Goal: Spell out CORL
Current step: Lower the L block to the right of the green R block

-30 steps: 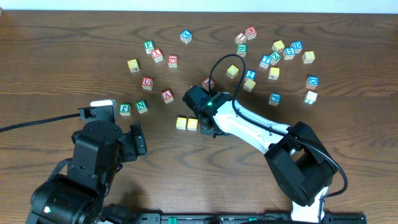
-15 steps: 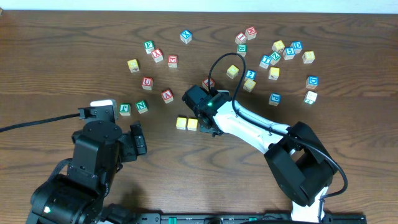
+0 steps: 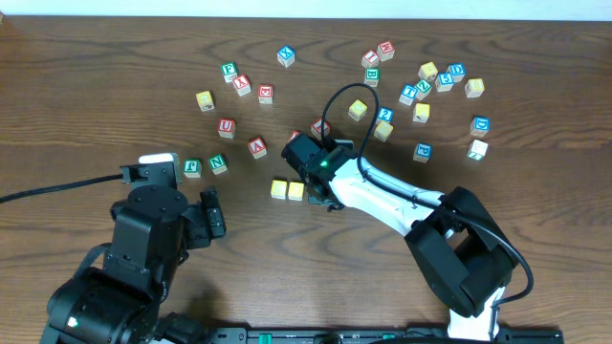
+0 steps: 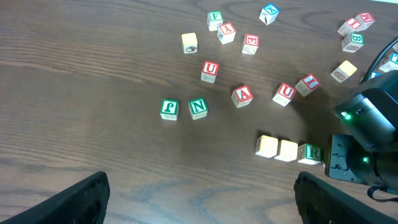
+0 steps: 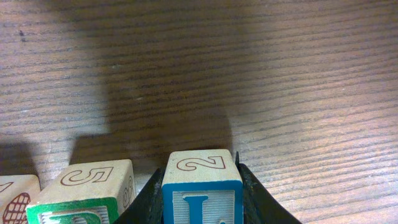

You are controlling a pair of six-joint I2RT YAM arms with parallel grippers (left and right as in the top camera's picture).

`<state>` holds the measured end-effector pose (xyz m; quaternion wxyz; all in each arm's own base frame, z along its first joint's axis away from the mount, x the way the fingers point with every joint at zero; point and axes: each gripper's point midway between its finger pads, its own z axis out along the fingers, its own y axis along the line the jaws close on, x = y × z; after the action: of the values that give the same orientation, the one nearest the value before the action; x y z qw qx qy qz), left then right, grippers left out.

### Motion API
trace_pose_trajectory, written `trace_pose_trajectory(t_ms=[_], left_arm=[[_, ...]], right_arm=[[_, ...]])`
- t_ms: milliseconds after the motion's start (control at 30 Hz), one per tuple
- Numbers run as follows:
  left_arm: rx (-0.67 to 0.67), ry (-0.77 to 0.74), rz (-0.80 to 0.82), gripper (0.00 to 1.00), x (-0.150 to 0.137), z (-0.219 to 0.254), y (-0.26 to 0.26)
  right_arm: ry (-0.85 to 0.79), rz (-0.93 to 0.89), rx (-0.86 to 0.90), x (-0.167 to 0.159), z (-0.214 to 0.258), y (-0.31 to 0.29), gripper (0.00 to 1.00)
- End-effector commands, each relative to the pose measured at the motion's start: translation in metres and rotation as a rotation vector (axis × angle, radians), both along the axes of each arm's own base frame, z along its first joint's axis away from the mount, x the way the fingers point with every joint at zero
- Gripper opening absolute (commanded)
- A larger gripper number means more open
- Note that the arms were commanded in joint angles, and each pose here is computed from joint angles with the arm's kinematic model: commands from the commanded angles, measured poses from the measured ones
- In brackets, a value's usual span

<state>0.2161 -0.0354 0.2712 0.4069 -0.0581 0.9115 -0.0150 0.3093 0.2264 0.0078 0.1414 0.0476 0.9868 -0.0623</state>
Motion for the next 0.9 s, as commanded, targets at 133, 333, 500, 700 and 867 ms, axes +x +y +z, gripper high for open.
trace_pose_trajectory(t_ms=[133,333,500,700,867], left_arm=[[0.012,-0.011,0.006,0.93,0.0003,0.0041,0.0030],[0.012,-0.011,0.006,0.93,0.0003,0.0041,0.0030],[0.012,-0.011,0.006,0.93,0.0003,0.0041,0.0030],[0.012,-0.011,0.006,0.93,0.0003,0.0041,0.0030],[0.012,-0.011,0.006,0.93,0.0003,0.0041,0.0030]], right_arm=[[-0.007,0.005,-0.012,-0.0053,-0.0046,-0.0017,0.21],[-0.006,0.005,-0.011,-0.0055,-0.0047,-0.0013,0.29],[-0.007,0.004,-0.010,-0.0054,-0.0047,-0.0013,0.36],[-0.006,0.004,-0.010,-0.0055,-0.0047,-0.0014,0.39],[-0.007,0.004,-0.009,-0.0053,-0.0046,-0.0011,0.39]])
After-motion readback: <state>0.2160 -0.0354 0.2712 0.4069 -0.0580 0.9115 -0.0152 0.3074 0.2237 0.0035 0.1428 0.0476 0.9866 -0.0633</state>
